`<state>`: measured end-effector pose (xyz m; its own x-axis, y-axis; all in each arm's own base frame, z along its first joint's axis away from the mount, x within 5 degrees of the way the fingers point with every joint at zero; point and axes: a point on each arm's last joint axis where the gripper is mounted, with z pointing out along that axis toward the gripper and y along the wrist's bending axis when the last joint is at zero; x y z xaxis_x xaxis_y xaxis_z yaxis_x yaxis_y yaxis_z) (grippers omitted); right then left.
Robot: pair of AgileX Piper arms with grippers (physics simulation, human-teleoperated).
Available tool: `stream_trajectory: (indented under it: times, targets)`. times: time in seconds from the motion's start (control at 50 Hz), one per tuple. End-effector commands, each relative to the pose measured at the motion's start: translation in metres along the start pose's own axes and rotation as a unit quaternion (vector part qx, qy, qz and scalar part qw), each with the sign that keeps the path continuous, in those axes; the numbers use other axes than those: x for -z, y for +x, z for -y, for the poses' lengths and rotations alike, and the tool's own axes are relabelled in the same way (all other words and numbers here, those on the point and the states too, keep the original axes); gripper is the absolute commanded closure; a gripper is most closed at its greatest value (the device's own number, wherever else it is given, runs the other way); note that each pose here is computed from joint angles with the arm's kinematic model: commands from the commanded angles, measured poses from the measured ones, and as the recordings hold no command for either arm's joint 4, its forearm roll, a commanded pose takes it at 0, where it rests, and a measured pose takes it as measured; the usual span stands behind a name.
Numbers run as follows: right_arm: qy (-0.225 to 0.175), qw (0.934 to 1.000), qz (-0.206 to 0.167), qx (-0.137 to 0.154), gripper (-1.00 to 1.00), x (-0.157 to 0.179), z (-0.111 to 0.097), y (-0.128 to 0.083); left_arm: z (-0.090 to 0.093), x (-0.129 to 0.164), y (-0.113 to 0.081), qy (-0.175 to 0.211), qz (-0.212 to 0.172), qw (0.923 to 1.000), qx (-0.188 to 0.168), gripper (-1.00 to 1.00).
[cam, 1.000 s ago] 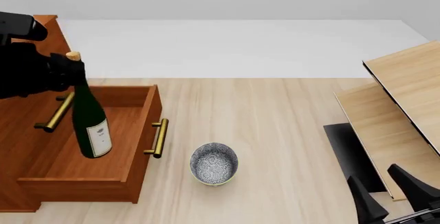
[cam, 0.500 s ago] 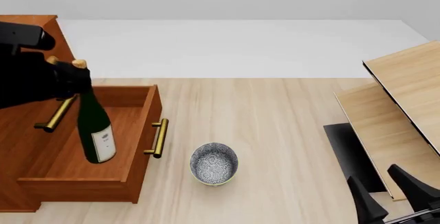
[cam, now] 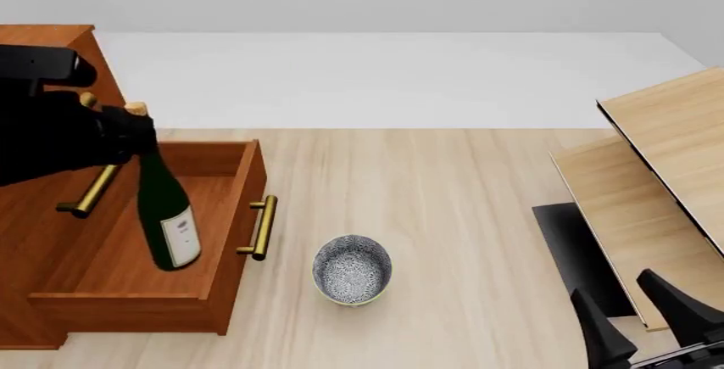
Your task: Put the wine bottle in the bottom drawer of the cabinet.
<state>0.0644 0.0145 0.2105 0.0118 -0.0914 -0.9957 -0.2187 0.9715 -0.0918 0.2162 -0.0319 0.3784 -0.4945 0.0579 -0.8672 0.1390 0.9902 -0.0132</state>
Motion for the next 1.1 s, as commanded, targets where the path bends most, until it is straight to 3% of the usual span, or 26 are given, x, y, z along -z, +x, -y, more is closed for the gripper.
stream_trajectory:
  times: [0.02,0.54,1.1]
  targets:
    - [0.0,1.0,0.0,0.0,-1.0,0.001,0.0,0.0,-0.007,-0.005,-0.001,-0.014,-0.006,0.9992,-0.036,1.0]
    - [0.002,1.0,-0.001,0.001,-1.0,0.002,0.0,0.001,-0.01,-0.027,0.023,-0.017,-0.037,0.9987,-0.029,1.0]
    - [0.003,1.0,-0.001,0.003,-1.0,0.003,0.0,0.001,-0.005,-0.035,0.036,-0.008,-0.057,0.9982,-0.015,1.0]
